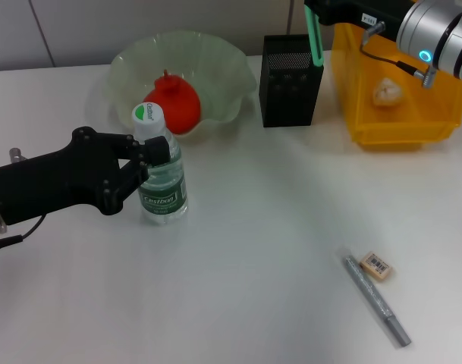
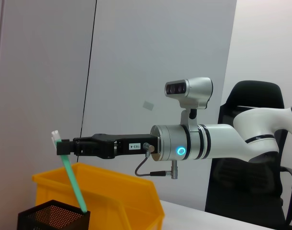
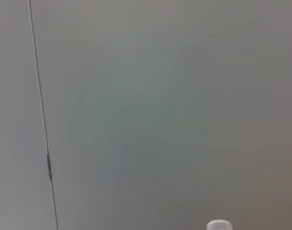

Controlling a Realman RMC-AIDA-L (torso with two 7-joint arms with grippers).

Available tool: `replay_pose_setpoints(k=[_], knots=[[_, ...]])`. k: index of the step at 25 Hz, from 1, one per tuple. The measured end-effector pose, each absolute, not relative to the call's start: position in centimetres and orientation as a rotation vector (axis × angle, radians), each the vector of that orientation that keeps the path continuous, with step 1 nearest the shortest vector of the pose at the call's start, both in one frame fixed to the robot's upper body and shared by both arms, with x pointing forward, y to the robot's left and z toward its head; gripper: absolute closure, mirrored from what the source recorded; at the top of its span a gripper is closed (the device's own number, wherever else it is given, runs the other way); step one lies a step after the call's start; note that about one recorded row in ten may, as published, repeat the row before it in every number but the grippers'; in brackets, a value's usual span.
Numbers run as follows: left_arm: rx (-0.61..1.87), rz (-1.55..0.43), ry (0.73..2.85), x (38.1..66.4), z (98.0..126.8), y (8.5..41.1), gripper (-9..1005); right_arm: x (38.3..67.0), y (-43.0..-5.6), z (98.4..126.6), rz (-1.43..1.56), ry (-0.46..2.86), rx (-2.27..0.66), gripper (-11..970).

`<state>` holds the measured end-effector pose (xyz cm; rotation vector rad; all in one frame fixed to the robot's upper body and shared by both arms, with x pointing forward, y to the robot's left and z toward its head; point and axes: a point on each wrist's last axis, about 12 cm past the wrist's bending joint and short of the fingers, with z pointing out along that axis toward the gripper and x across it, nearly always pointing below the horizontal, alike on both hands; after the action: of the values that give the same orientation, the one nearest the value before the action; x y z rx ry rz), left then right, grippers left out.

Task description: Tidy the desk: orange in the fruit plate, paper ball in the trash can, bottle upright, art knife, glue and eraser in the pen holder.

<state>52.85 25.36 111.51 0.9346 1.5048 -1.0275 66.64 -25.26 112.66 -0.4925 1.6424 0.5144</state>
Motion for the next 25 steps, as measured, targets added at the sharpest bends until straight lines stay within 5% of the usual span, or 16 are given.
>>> replay_pose_setpoints(k=[25], knots=[[0.933, -1.028, 1.505, 52.84, 111.48, 25.36, 975, 66.61, -25.23, 112.55, 0.514, 1.650, -0.497, 671]])
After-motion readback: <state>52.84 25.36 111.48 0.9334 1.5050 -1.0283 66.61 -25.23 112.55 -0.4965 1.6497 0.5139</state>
